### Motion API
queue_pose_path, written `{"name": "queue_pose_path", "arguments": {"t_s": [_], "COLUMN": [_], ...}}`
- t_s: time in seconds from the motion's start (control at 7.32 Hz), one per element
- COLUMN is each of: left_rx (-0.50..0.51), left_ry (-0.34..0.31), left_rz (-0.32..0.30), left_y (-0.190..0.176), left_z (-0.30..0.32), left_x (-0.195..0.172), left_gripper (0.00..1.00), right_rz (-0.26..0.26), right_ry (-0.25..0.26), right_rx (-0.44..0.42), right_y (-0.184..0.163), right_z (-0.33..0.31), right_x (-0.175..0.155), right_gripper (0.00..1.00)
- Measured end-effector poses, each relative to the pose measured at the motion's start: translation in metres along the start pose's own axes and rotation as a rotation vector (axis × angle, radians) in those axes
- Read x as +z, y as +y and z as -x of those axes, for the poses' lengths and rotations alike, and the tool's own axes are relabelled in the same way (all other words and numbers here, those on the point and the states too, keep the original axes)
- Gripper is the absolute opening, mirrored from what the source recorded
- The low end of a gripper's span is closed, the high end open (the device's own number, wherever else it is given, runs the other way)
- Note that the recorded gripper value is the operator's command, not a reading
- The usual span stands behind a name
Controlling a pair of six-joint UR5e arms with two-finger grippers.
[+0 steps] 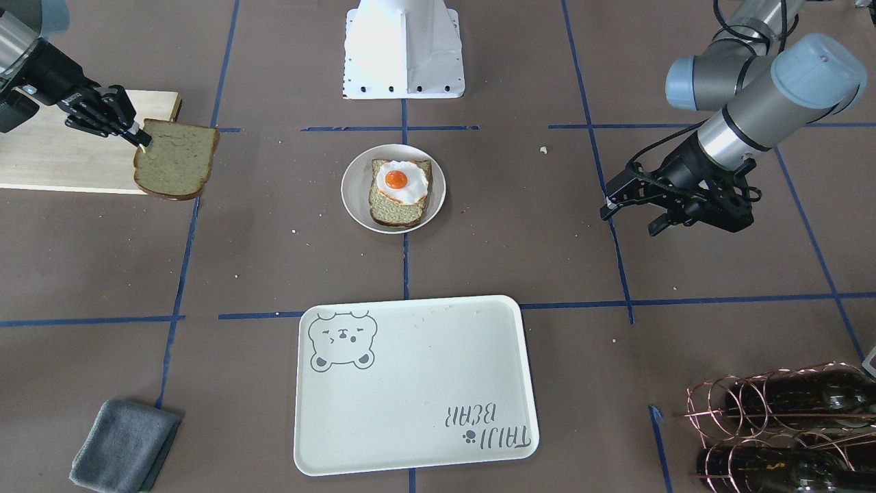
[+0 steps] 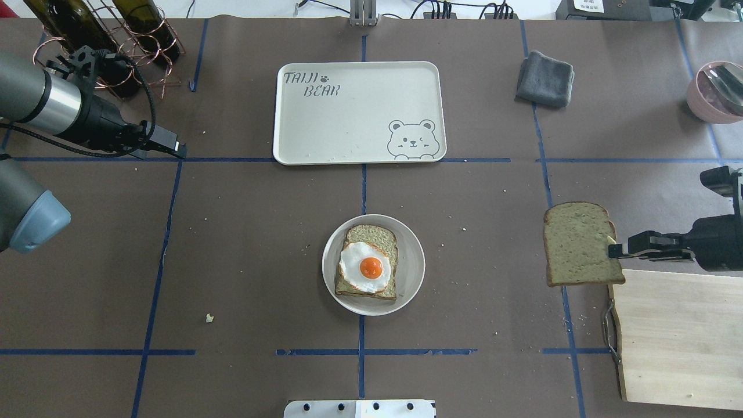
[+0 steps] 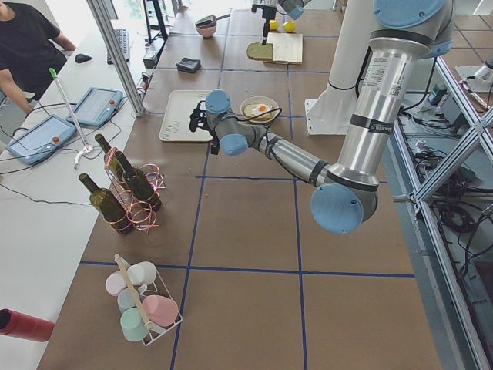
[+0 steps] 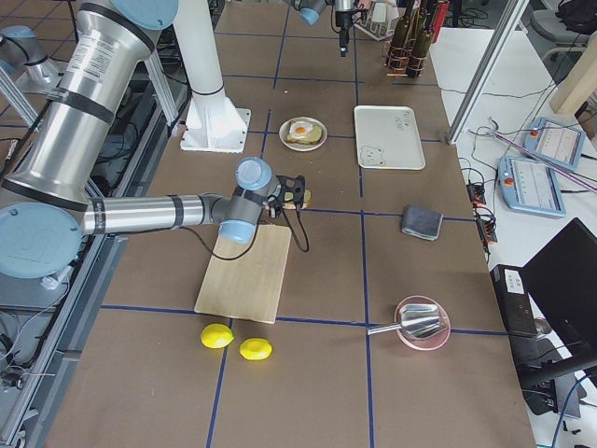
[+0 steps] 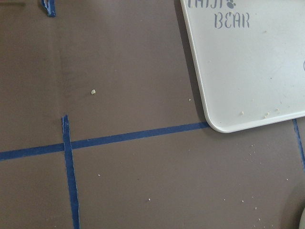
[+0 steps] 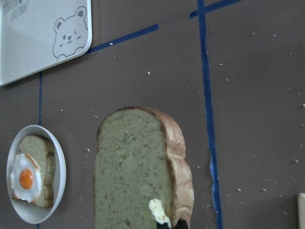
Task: Make sandwich and place on tray
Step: 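Carry the bread slice with the right gripper over the egg on the plate, then lower the bread onto the egg and open the right gripper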
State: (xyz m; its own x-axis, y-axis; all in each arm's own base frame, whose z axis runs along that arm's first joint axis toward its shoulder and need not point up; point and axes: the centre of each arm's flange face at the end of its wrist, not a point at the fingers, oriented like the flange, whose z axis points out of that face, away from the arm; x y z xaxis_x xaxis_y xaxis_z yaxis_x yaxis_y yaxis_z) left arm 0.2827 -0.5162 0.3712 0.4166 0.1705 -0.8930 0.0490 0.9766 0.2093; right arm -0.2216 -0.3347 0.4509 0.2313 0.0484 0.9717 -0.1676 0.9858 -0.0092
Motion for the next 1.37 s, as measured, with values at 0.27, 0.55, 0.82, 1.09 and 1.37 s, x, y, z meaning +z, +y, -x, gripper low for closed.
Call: {"name": "queue_pose_path", "arguments": {"t_s": [0.27,0.55,0.82,1.09,1.37], "left_rx": [-0.003,-0.004,-0.004,-0.006,-0.006], "left_ry": [-0.001,-0.001,-0.002,-0.002,-0.003], "left_rz": [0.001,0.002,0.003,0.003,0.003], "left_y": [0.000,0.000,0.000,0.000,0.000], "left_z": [0.001,0.001,0.002,0.002,0.003], "left_x": [0.001,0.001,0.001,0.001,0.001], "left_gripper": [1.00,1.00,1.00,1.00,1.00], "right_rz": [0.024,0.007,-0.002,-0.001,-0.007], "right_ry": [-0.083,-0.111,-0.116,-0.096,-0.076], "right_rx": [0.028,0.040,0.046,0.052,0.056], "right_y": [-0.010,0.019,0.051,0.061,0.061], "right_z": [0.070,0.146,0.201,0.230,0.237], "right_x": [0.062,0.140,0.184,0.207,0.224], "right_gripper": [0.00,0.00,0.00,0.00,0.00]}}
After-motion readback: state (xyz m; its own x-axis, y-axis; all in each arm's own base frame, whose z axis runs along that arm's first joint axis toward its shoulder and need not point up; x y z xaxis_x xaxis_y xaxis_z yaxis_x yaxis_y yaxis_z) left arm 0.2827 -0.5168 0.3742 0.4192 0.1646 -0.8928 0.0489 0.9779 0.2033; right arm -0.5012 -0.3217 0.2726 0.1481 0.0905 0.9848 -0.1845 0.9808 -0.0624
